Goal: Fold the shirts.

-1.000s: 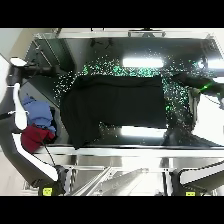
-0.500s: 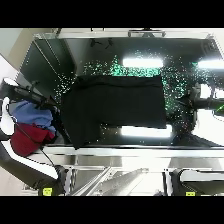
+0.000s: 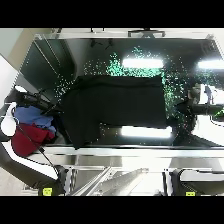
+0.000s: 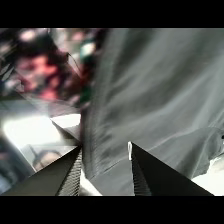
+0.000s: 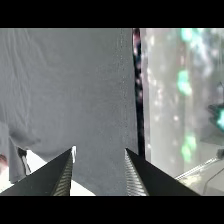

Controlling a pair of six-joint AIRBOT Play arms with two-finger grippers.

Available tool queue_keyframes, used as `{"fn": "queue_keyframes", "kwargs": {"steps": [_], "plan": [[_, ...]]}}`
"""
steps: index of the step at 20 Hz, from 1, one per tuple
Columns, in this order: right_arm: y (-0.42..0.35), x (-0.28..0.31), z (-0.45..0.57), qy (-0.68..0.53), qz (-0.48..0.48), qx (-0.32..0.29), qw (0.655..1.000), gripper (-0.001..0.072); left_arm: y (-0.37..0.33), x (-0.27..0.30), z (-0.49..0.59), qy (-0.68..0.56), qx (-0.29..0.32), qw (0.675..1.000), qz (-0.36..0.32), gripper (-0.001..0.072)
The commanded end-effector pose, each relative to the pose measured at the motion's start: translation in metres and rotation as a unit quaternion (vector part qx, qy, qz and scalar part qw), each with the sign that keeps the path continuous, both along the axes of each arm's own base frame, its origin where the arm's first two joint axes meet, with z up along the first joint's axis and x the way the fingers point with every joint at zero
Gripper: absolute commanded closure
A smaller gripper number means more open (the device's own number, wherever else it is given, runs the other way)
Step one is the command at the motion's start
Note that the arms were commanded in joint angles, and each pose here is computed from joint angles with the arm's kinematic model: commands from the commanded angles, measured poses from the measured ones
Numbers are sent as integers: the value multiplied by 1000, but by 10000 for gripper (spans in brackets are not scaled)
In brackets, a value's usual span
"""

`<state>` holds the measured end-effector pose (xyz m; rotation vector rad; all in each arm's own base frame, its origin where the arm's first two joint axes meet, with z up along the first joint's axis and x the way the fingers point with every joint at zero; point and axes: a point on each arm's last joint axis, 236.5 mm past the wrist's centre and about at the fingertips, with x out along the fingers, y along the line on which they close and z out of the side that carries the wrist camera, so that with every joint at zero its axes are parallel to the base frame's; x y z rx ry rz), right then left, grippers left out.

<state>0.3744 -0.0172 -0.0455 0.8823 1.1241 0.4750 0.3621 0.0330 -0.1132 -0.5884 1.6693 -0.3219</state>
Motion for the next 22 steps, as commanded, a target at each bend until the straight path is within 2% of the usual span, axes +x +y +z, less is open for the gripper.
{"fn": "queue_keyframes", "kwargs": {"steps": [1,3,5,6,13,17,22], "plan": [[4,-3,0,1,7,3,1000,355,-24,0,-14,4,7,999,-41,370],[5,-7,-2,7,16,2,1000,354,-39,-7,-13,11,-2,997,-75,374],[2,-24,-18,45,28,-19,998,354,-44,-6,-8,10,-5,996,-91,667],[-1,-35,-30,71,30,-32,996,354,-43,-2,-4,4,-4,996,-92,683],[35,-74,-84,142,45,-45,988,349,-40,10,15,-22,4,995,-94,683],[72,-70,-85,137,85,-47,986,355,-42,3,18,-9,-4,995,-102,683],[84,-64,-80,128,84,-36,988,362,-41,6,17,-20,-3,994,-109,682]]}}
